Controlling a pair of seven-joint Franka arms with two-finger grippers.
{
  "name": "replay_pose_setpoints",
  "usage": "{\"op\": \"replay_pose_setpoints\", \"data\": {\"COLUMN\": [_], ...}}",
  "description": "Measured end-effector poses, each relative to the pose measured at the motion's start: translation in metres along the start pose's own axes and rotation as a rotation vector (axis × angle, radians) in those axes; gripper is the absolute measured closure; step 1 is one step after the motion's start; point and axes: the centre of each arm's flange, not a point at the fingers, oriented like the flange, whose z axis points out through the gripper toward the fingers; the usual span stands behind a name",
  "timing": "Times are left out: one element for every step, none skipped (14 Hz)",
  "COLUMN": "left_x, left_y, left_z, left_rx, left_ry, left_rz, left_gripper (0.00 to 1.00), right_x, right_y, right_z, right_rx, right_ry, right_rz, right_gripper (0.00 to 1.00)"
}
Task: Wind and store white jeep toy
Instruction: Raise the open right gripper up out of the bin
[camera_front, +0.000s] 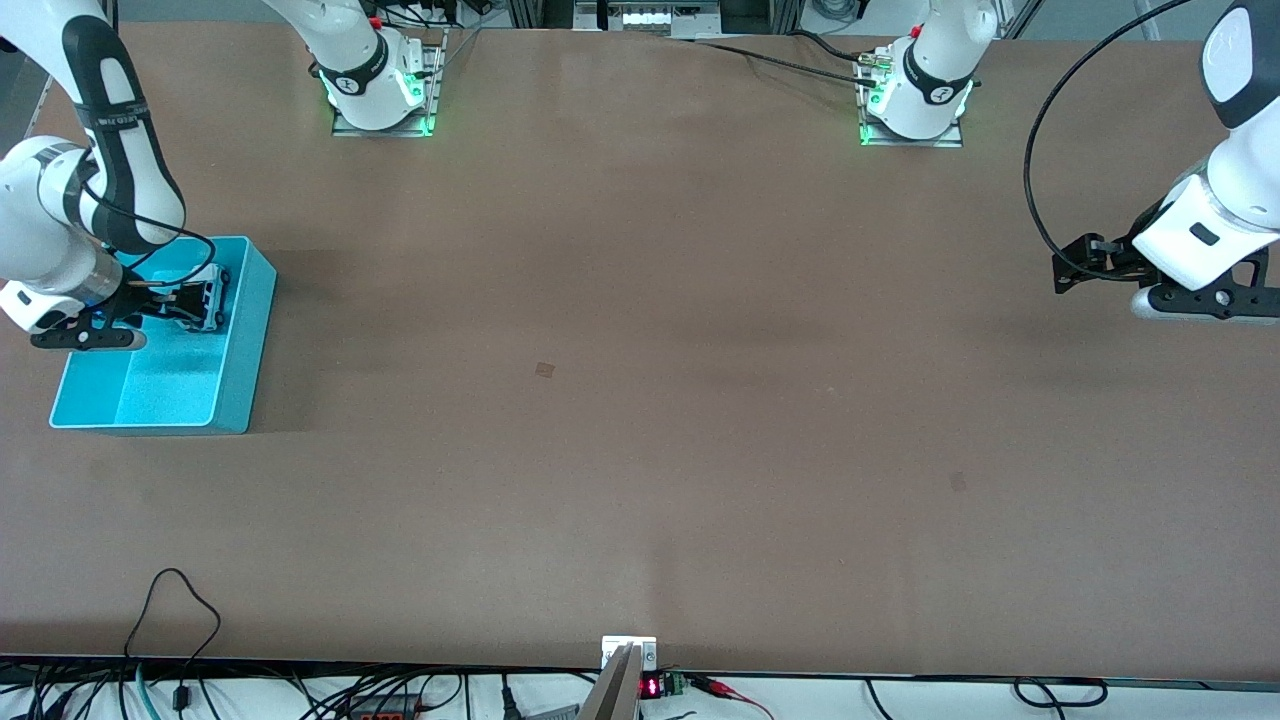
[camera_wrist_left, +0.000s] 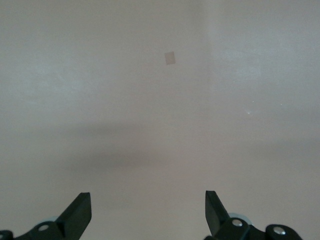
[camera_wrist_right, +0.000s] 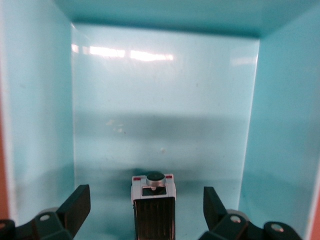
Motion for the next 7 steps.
{"op": "replay_pose_setpoints", "data": {"left_x": [0.0, 0.0, 0.0, 0.0, 0.0, 0.0, 0.0], "left_y": [0.0, 0.0, 0.0, 0.0, 0.0, 0.0, 0.0], "left_z": [0.0, 0.0, 0.0, 0.0, 0.0, 0.0, 0.0], "left_rx": [0.0, 0.0, 0.0, 0.0, 0.0, 0.0, 0.0], "left_ry": [0.0, 0.0, 0.0, 0.0, 0.0, 0.0, 0.0], "left_rz": [0.0, 0.0, 0.0, 0.0, 0.0, 0.0, 0.0], "left_gripper": [0.0, 0.0, 0.0, 0.0, 0.0, 0.0, 0.0], "right_x": [0.005, 0.012, 0.022, 0.033, 0.043, 0.052, 0.059], "right_y": [-0.002, -0.006, -0.013, -0.021, -0.028, -0.034, -0.037], "right_z": [-0.013, -0.03, -0.05, -0.073, -0.093, -0.111, -0.126], "right_rx": [0.003, 0.01, 0.019, 0.029, 0.034, 0.041, 0.054], "right_ry": [0.012, 0.017, 0.015, 0.01, 0.01, 0.012, 0.02], "right_rz": [-0.024, -0.051, -0.071, -0.093, -0.112, -0.123, -0.124], "right_gripper": [0.0, 0.0, 0.0, 0.0, 0.0, 0.0, 0.0]}}
